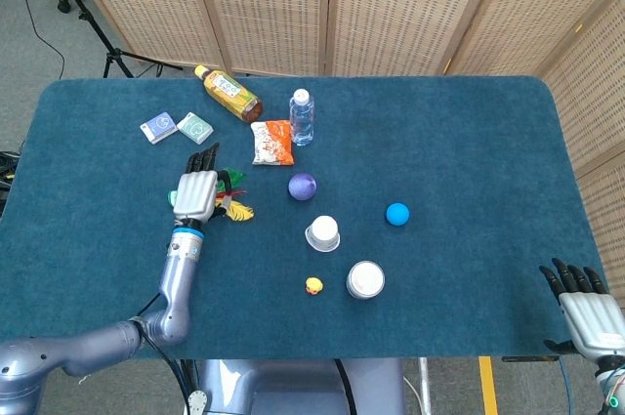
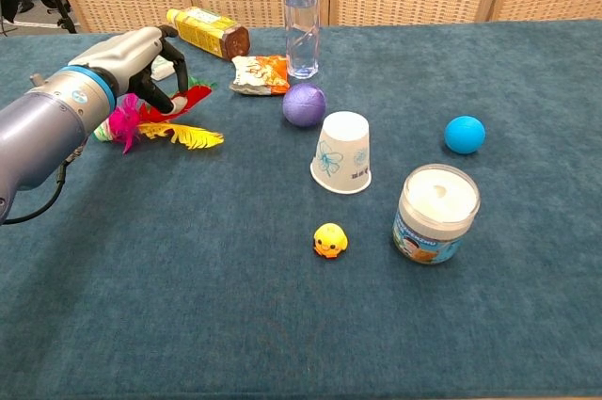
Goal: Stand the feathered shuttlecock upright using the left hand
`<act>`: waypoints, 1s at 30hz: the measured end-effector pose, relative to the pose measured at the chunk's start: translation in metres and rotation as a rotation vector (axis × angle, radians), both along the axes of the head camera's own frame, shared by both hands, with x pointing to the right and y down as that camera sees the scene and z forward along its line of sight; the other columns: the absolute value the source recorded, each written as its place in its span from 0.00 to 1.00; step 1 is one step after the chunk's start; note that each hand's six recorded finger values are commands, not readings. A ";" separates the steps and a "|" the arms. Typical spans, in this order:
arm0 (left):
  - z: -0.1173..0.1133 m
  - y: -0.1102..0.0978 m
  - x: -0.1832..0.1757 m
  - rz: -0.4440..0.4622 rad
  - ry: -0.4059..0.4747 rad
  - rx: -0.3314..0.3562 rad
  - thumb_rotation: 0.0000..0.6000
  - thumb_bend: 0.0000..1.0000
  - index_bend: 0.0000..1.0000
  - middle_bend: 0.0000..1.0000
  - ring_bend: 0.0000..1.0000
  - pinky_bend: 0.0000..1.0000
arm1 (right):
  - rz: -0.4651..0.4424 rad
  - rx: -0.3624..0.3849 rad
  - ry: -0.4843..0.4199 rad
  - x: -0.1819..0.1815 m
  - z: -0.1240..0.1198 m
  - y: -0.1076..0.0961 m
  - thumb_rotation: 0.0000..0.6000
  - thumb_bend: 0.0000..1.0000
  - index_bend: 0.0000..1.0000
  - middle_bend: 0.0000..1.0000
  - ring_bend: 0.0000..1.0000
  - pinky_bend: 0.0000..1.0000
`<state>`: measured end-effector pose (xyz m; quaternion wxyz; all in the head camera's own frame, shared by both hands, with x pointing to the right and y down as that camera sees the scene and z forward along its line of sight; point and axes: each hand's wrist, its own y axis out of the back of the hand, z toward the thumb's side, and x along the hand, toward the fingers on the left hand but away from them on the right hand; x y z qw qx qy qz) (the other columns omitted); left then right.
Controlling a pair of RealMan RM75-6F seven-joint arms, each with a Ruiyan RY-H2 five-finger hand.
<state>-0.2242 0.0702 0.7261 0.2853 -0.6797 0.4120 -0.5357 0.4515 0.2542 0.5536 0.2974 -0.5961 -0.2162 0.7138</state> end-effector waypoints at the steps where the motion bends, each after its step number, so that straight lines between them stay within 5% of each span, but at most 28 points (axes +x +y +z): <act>1: 0.001 0.000 -0.001 -0.002 -0.001 0.001 1.00 0.42 0.66 0.00 0.00 0.00 | -0.001 -0.001 0.000 0.000 0.000 0.000 1.00 0.00 0.00 0.00 0.00 0.00; 8: -0.002 -0.001 0.002 -0.007 0.025 0.017 1.00 0.43 0.66 0.00 0.00 0.00 | 0.004 0.002 0.004 0.002 0.000 -0.001 1.00 0.00 0.00 0.00 0.00 0.00; 21: -0.058 -0.024 0.011 -0.023 0.164 0.183 1.00 0.45 0.68 0.00 0.00 0.00 | -0.002 0.000 0.003 0.000 0.001 0.000 1.00 0.00 0.00 0.00 0.00 0.00; 30: -0.073 -0.020 -0.001 -0.021 0.185 0.204 1.00 0.45 0.68 0.00 0.00 0.00 | -0.009 -0.002 0.006 -0.001 0.002 0.001 1.00 0.00 0.00 0.00 0.00 0.00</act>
